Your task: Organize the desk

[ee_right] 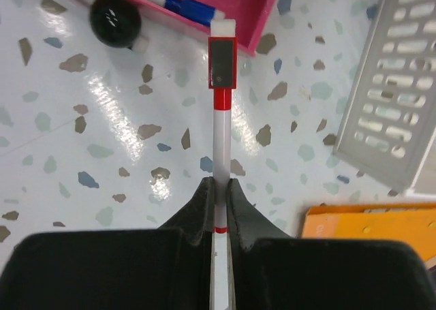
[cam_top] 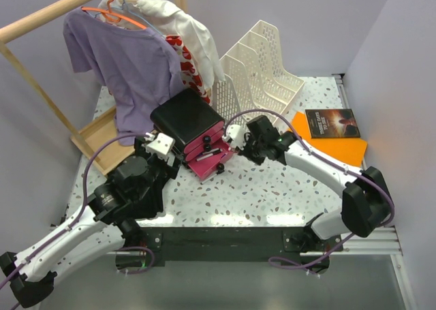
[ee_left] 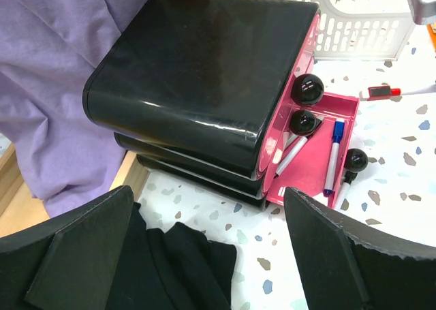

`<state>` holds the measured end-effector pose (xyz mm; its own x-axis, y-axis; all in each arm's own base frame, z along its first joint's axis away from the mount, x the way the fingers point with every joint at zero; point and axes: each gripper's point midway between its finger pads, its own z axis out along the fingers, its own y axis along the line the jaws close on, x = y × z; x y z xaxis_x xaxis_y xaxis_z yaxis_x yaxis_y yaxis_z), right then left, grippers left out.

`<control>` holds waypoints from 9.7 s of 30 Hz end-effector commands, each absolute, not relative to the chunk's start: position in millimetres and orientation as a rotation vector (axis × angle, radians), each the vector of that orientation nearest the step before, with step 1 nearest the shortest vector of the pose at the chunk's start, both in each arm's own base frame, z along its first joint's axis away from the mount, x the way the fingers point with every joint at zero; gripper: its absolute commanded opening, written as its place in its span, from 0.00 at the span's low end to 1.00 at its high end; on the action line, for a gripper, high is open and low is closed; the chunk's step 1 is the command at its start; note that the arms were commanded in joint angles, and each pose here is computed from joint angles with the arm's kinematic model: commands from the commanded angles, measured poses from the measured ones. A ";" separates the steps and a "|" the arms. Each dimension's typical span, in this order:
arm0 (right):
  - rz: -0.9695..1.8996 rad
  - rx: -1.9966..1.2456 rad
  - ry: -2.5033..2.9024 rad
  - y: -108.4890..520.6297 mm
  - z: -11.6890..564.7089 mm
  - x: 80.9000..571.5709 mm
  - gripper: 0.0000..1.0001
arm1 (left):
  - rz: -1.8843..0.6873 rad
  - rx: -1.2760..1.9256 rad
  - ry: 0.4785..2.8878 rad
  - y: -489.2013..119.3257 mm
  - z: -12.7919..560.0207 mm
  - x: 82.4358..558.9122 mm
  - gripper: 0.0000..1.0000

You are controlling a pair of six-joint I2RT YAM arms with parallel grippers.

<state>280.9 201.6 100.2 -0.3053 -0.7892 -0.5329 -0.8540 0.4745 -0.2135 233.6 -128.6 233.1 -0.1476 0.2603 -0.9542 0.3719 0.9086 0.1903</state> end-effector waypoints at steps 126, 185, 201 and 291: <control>0.828 -1.290 1.789 193.0 194.4 255.3 0.59 | -0.160 1.043 2.387 -295.6 20.8 222.4 0.41; 0.830 -1.255 1.773 184.3 202.4 256.8 0.60 | -0.081 0.917 2.108 -252.8 136.0 292.7 0.34; 0.810 -1.259 1.769 182.1 203.6 257.6 0.60 | -0.677 0.857 2.055 -311.7 157.1 243.4 0.39; 0.802 -1.239 1.781 176.3 202.6 260.9 0.60 | 0.061 0.821 2.146 -307.4 65.9 304.5 0.24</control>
<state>261.9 174.3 192.5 -0.2343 -0.4537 -0.8598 -0.9387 0.3356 0.0787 282.1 -298.6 53.0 -0.4676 0.6011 -0.6481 0.5825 0.7610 0.2856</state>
